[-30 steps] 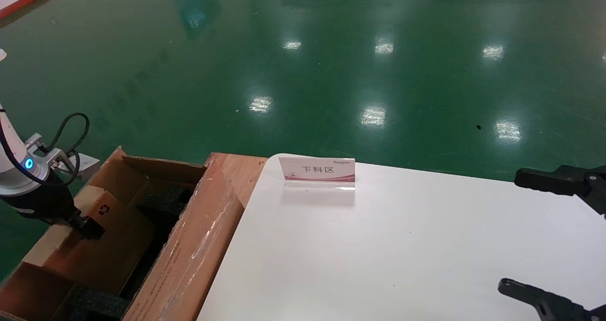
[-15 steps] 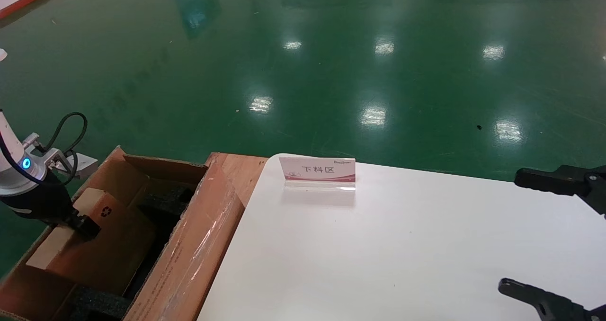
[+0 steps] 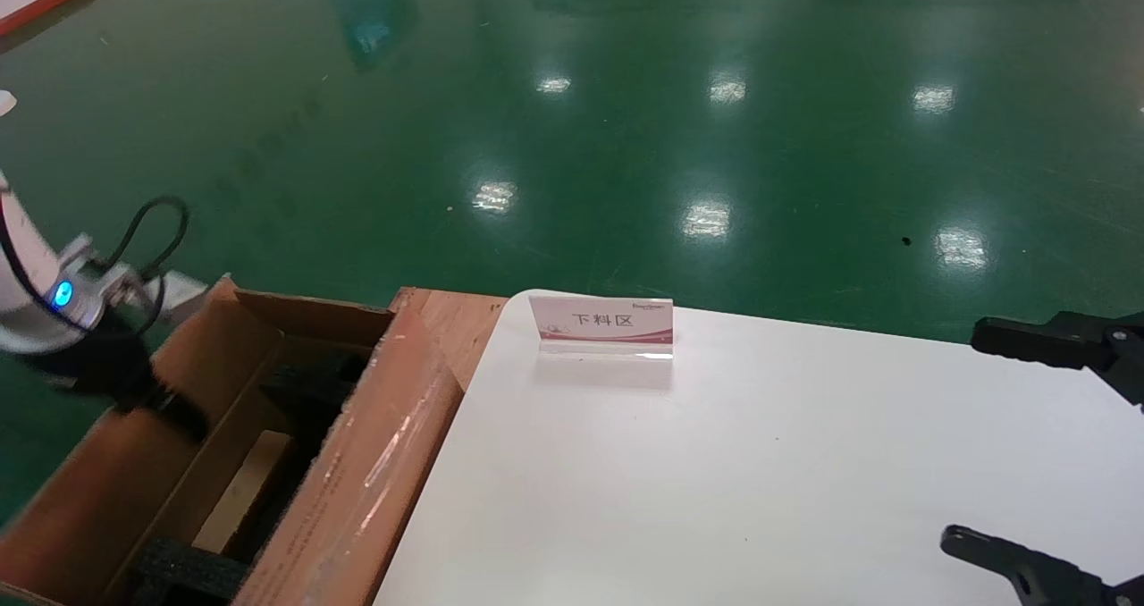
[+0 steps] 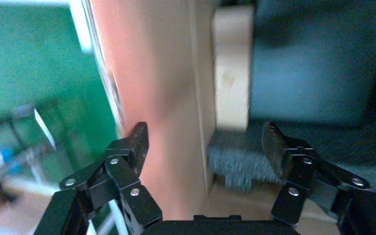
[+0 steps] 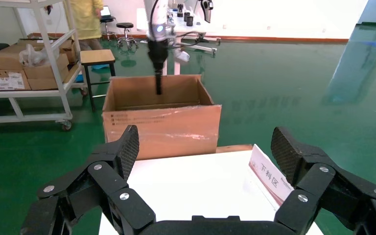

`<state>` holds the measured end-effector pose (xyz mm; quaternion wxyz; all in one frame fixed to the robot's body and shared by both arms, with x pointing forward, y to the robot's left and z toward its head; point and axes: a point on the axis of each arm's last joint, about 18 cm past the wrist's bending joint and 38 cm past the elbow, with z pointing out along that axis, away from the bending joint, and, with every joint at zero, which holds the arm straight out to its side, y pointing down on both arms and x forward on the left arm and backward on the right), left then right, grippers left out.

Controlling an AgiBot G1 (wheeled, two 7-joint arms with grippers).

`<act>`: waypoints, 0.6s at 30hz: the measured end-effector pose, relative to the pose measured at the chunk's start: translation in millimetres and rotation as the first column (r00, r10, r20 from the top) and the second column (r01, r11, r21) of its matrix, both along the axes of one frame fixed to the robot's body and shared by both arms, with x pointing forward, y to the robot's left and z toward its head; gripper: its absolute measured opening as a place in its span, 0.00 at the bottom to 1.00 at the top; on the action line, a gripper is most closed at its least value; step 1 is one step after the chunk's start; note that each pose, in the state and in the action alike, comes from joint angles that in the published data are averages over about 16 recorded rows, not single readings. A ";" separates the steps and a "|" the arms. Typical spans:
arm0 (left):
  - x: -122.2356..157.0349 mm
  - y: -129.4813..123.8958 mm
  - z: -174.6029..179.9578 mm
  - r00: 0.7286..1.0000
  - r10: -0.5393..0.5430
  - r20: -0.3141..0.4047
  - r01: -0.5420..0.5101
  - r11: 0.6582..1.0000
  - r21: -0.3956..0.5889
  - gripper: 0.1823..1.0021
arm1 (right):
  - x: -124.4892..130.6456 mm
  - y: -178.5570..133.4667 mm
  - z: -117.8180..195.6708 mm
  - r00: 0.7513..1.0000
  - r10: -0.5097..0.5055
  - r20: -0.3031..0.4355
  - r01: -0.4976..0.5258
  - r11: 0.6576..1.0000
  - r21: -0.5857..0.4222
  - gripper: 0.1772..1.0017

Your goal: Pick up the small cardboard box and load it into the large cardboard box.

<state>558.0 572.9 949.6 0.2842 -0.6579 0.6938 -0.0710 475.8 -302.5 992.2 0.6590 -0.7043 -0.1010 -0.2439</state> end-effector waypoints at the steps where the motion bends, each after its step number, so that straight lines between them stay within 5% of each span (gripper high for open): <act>1: 1.5 -4.3 5.2 1.000 -0.025 0.015 0.025 1.000 0.000 0.73 | 0.0 0.0 0.0 1.000 0.000 0.000 0.000 1.000 0.000 1.00; 7: 5.1 -35.3 41.2 0.970 -0.198 0.141 0.199 0.980 0.005 0.85 | 0.0 0.0 0.0 1.000 0.000 0.000 0.000 1.000 0.000 1.00; 18: -9.5 -86.1 84.9 0.841 -0.396 0.369 0.411 0.911 0.041 0.98 | 0.1 -0.1 0.0 1.000 0.000 0.000 0.000 1.000 0.000 1.00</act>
